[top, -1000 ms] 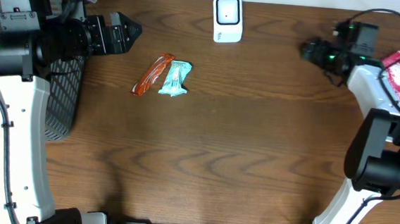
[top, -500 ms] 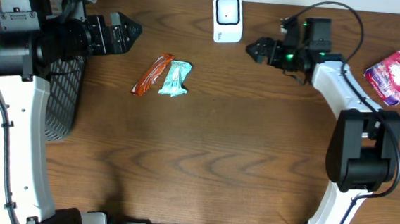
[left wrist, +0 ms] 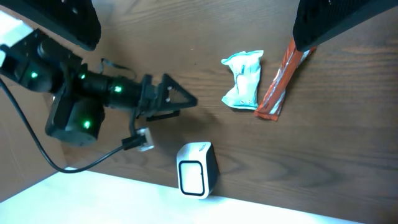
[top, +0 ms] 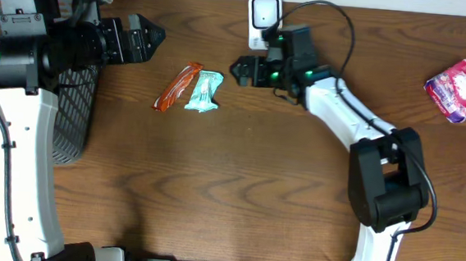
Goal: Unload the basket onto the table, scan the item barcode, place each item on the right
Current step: 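Move the right gripper left toward the mint-green wipes pack, then grasp the mint-green wipes pack with the right gripper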
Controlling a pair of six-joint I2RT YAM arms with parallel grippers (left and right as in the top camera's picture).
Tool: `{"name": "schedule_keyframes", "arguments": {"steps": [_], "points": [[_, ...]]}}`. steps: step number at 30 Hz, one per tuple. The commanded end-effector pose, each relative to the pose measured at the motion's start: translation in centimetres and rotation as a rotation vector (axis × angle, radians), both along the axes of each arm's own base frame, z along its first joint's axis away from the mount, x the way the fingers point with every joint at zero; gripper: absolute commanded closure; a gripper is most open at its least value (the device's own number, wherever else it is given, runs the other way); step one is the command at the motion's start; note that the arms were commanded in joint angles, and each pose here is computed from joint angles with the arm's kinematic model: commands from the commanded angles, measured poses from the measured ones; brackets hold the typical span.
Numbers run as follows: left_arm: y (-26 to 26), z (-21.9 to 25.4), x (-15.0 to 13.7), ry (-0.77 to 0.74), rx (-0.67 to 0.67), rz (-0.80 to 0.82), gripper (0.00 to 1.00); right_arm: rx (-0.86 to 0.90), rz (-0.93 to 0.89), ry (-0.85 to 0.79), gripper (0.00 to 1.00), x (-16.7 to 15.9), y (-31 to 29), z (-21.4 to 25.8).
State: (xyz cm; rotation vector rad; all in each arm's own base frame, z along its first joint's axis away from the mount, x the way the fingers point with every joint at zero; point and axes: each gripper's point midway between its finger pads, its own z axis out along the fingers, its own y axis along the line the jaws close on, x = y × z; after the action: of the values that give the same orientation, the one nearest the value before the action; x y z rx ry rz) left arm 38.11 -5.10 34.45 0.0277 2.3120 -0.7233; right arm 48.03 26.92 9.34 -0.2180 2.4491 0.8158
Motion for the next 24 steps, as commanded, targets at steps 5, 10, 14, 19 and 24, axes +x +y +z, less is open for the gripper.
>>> {"name": "schedule_keyframes", "arguments": {"steps": [5, 10, 14, 19, 24], "points": [[0.0, 0.1, 0.1, -0.001, -0.006, -0.006, 0.02, -0.096, -0.181, -0.019, 0.01, 0.1, 1.8, -0.4], [0.0, 0.1, 0.1, -0.002, -0.006, -0.006, 0.02, -0.093, -0.162, -0.012, 0.01, -0.6, 3.1, -0.8], [0.0, 0.1, 0.1, -0.001, -0.006, -0.006, 0.02, -0.096, -0.147, -0.009, 0.01, -1.1, 3.8, -1.0], [0.0, 0.1, 0.1, -0.002, -0.006, -0.006, 0.02, -0.116, -0.154, -0.007, 0.01, -1.3, 3.7, -1.2], [0.0, 0.1, 0.1, -0.002, -0.006, -0.006, 0.02, -0.103, -0.156, 0.010, 0.01, -1.4, 4.0, -1.8]]}}
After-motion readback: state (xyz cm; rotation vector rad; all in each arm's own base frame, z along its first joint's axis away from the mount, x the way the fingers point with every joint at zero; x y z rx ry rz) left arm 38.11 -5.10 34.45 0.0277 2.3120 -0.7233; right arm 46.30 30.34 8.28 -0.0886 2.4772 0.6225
